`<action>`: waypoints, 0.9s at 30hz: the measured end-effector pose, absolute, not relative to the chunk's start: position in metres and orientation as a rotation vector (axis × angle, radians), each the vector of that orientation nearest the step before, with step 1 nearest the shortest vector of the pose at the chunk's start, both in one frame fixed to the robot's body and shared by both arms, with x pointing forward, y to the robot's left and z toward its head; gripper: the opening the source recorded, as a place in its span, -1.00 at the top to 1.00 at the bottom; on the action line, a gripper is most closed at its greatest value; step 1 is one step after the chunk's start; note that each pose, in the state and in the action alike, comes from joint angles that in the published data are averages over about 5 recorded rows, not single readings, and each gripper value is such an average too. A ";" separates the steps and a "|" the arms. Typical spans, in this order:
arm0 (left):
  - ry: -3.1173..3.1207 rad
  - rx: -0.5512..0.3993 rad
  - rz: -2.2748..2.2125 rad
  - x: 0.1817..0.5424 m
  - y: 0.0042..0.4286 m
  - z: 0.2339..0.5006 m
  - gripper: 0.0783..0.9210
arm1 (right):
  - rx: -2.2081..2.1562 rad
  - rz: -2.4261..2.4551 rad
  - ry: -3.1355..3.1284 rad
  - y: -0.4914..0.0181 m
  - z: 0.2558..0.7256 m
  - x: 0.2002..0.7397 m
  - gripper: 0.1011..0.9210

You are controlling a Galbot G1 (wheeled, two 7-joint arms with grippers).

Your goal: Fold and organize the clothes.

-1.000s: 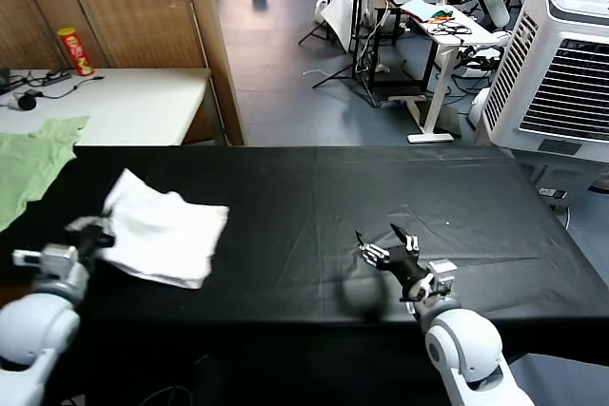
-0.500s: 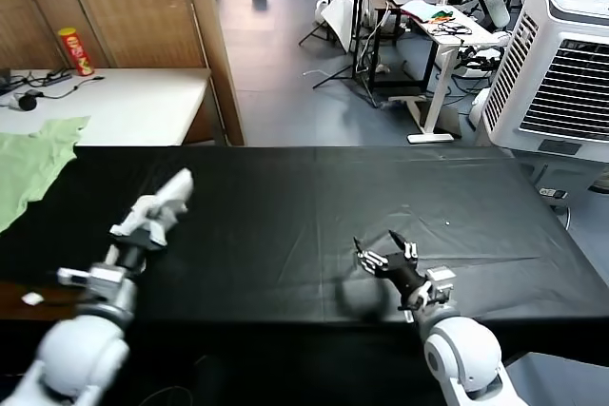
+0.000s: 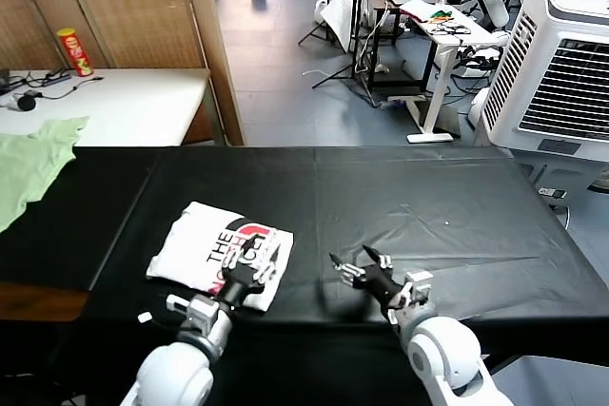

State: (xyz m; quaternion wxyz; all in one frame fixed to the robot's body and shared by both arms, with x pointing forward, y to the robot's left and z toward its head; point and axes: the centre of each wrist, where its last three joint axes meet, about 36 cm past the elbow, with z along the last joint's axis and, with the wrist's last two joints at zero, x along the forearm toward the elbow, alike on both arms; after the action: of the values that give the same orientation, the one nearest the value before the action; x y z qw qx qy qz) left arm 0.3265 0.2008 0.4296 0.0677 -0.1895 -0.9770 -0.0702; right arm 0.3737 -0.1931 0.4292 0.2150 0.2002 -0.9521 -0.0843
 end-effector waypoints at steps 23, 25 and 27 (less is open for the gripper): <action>-3.035 -0.385 -0.220 0.311 0.234 0.438 -0.71 | 0.683 -0.489 -2.429 -0.109 0.394 0.454 -0.02; -3.037 -0.371 -0.222 0.309 0.236 0.438 -0.71 | 0.682 -0.494 -2.426 -0.109 0.393 0.458 0.23; -3.040 -0.358 -0.225 0.307 0.237 0.437 -0.71 | 0.680 -0.493 -2.428 -0.110 0.393 0.461 0.51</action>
State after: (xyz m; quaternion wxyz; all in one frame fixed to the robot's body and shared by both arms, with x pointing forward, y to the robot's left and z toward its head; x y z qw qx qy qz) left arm 0.3067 0.2366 0.4374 0.0361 -0.1167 -0.9898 -0.0732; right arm 0.4614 -0.1101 0.3927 0.2824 0.2541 -0.9066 -0.1840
